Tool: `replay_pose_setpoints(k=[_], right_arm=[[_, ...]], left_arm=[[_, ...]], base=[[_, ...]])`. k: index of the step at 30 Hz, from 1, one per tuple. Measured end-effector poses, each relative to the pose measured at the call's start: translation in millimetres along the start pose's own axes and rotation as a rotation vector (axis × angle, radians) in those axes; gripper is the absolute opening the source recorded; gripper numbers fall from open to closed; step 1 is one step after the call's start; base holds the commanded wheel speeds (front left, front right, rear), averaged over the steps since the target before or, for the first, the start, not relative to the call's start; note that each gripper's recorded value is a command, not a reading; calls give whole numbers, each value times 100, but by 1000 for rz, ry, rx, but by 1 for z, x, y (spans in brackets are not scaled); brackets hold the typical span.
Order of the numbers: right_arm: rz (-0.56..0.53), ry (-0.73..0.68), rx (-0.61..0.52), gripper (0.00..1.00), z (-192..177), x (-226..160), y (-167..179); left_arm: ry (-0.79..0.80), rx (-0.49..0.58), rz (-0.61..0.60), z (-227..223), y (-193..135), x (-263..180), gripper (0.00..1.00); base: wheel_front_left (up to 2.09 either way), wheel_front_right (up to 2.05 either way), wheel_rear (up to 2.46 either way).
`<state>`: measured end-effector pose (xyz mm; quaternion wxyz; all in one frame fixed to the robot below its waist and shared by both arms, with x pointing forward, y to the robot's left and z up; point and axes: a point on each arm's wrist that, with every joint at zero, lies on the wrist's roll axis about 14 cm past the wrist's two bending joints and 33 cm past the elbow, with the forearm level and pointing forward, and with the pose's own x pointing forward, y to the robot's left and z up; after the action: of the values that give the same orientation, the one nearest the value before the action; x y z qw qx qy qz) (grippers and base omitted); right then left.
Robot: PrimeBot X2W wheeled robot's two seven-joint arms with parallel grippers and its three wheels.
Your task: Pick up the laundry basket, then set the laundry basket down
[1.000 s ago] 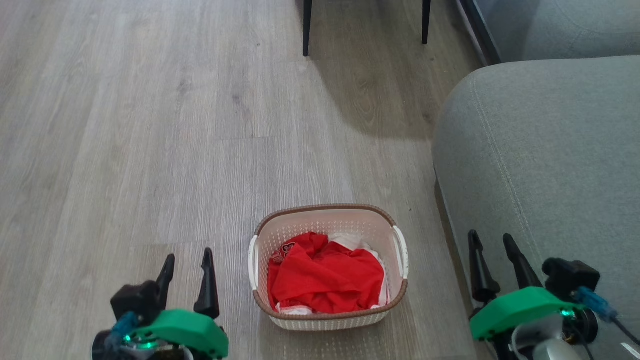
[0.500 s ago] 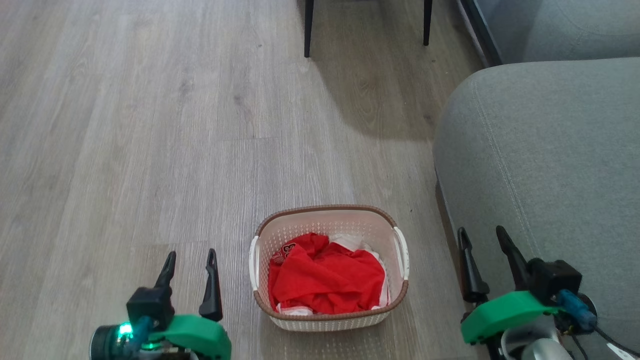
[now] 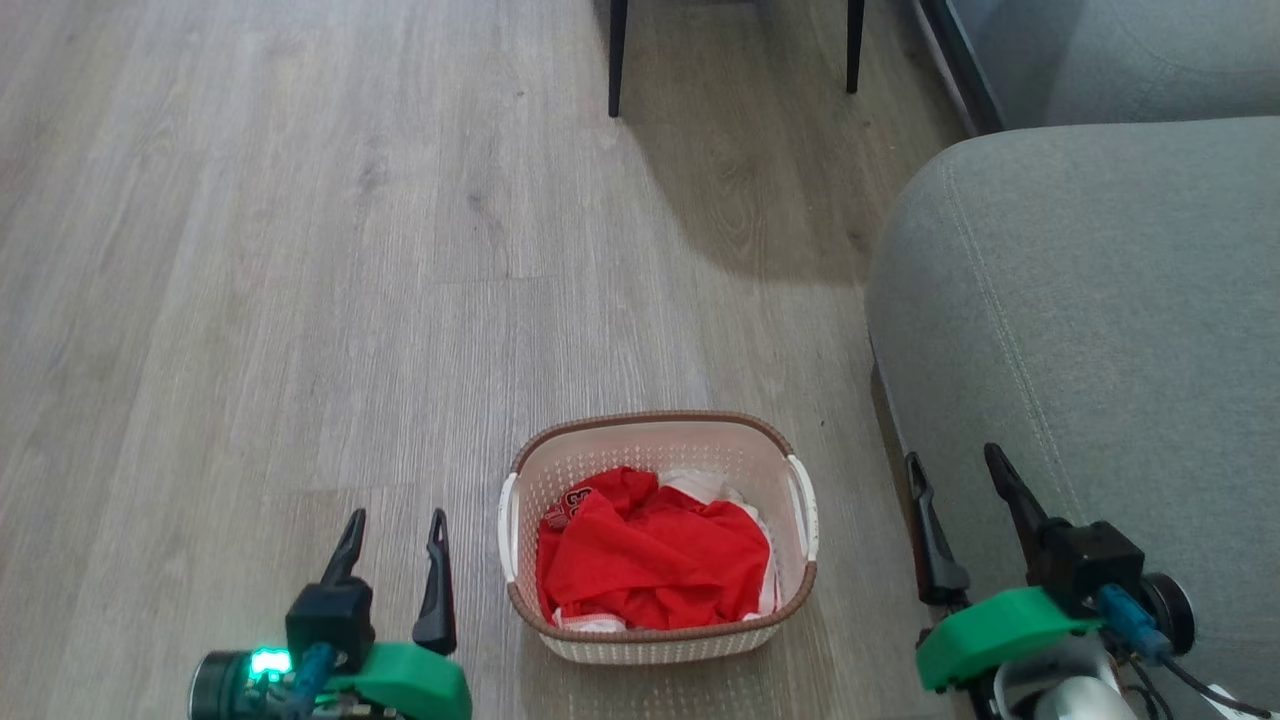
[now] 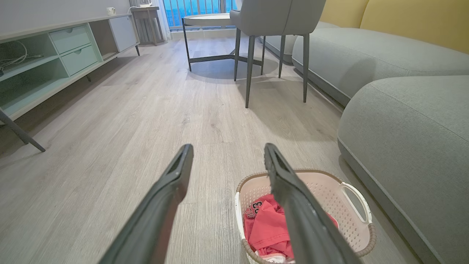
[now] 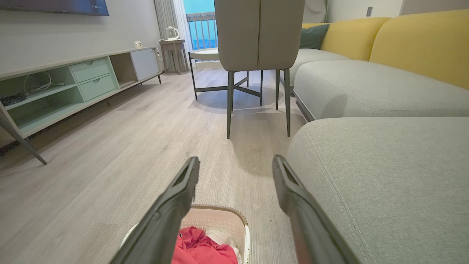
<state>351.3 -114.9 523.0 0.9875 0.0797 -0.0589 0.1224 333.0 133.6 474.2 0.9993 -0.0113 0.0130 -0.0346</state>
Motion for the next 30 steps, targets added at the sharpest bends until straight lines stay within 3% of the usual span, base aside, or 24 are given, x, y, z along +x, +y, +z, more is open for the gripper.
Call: replay_pose_setpoints(k=[30], right_arm=[[-5,31,-1,100,-10,3,-3]], left_arm=[[32,-3,2,-10,0,1,100]], base=[[0,0,0]])
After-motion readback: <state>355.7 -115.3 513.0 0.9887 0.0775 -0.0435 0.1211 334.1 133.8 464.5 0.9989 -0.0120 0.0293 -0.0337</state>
